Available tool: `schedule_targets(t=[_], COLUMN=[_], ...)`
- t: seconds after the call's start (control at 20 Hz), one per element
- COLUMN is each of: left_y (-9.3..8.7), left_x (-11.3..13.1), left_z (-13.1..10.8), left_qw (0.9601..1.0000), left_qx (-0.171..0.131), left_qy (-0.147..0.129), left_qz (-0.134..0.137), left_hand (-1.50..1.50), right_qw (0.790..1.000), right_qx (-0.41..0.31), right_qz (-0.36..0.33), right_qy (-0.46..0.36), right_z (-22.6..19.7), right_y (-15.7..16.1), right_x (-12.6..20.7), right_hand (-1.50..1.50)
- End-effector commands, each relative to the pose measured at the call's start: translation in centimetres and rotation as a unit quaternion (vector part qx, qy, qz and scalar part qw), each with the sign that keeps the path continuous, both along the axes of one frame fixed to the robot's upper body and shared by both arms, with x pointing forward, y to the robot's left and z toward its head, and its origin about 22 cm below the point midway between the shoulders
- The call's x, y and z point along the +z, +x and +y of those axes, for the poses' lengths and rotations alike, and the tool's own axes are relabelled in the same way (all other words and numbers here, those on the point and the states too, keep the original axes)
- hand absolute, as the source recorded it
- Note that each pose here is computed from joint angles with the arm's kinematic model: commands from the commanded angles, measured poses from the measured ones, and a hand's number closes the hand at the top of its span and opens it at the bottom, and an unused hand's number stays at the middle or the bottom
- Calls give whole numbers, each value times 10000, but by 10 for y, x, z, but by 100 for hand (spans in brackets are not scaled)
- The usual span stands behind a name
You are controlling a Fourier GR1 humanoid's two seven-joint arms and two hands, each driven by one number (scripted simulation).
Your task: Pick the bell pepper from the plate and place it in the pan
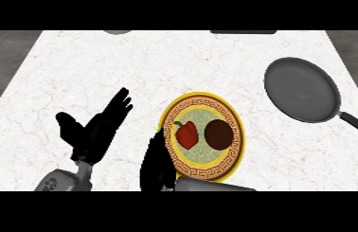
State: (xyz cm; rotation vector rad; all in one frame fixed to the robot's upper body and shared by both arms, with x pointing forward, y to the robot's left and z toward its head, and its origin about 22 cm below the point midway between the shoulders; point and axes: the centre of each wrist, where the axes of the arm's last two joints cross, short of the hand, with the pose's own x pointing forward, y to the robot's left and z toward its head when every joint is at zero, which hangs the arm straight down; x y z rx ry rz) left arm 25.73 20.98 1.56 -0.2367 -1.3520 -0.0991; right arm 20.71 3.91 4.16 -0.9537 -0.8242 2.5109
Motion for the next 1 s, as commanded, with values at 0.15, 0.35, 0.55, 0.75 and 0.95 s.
schedule_targets(t=[0.15,0.35,0.55,0.75,0.95], left_y=[-13,2,2,-3,0], left_x=[-8,-12,-1,-16,5], left_z=[7,12,-1,21,3], left_qw=[9999,10000,9999,10000,10000], left_qx=[103,25,109,-5,55], left_qy=[119,17,2,2,-35], left_qz=[-48,1,-19,-17,-37], left_hand=[0,0,0,0,0], right_qw=[9992,9956,9953,9962,9952], right_qx=[-118,11,-4,66,-8], right_qz=[-365,-842,-914,-855,-941], right_qy=[-136,-417,-311,-174,-281], right_z=[-1,-1,-10,-3,-26], right_y=[-12,-2,5,35,42], right_x=[-15,-25,-24,-11,-42], right_hand=[-150,-150,-150,-150,-150])
